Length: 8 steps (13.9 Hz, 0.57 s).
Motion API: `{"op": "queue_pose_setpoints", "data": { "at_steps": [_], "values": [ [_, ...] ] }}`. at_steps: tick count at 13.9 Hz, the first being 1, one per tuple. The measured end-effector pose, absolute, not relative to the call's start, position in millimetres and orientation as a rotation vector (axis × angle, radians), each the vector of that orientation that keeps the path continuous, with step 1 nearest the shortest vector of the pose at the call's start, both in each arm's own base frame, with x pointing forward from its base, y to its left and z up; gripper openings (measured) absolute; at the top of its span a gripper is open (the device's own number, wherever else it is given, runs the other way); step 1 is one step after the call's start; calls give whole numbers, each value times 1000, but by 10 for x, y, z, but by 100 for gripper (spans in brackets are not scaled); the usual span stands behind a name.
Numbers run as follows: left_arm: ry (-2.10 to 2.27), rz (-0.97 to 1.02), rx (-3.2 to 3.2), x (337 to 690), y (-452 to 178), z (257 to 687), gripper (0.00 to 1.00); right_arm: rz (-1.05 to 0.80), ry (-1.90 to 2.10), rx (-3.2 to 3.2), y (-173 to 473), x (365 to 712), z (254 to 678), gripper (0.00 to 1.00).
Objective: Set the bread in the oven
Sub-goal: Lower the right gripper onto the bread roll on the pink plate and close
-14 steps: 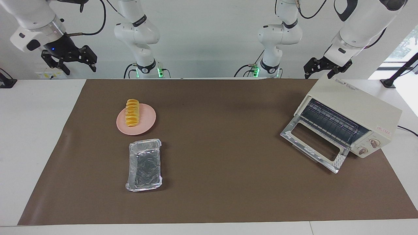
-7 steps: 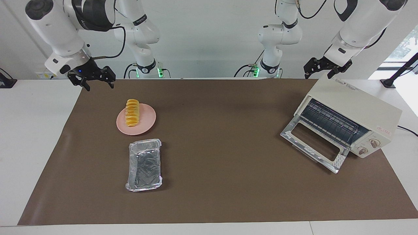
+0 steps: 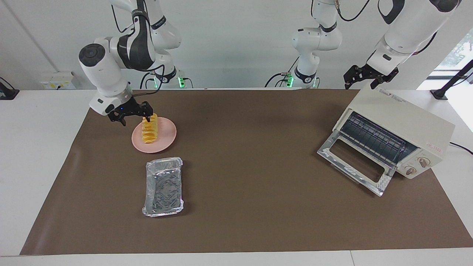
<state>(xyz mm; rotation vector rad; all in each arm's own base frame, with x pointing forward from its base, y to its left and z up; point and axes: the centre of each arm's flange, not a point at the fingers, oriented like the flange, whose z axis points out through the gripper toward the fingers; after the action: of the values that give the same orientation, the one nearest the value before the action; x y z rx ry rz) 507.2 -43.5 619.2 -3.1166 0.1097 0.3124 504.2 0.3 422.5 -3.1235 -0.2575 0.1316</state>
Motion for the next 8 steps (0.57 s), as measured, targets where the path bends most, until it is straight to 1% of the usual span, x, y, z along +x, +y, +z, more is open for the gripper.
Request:
{"op": "queue_pose_setpoints", "data": {
  "at_steps": [4, 8],
  "values": [
    [110, 312, -3117, 5072, -435, 6192, 100, 79, -280, -3126, 75, 5026, 3657, 100],
    [110, 312, -3117, 5072, -435, 6192, 100, 71, -439, -3106, 34, 4964, 3344, 100]
  ]
}}
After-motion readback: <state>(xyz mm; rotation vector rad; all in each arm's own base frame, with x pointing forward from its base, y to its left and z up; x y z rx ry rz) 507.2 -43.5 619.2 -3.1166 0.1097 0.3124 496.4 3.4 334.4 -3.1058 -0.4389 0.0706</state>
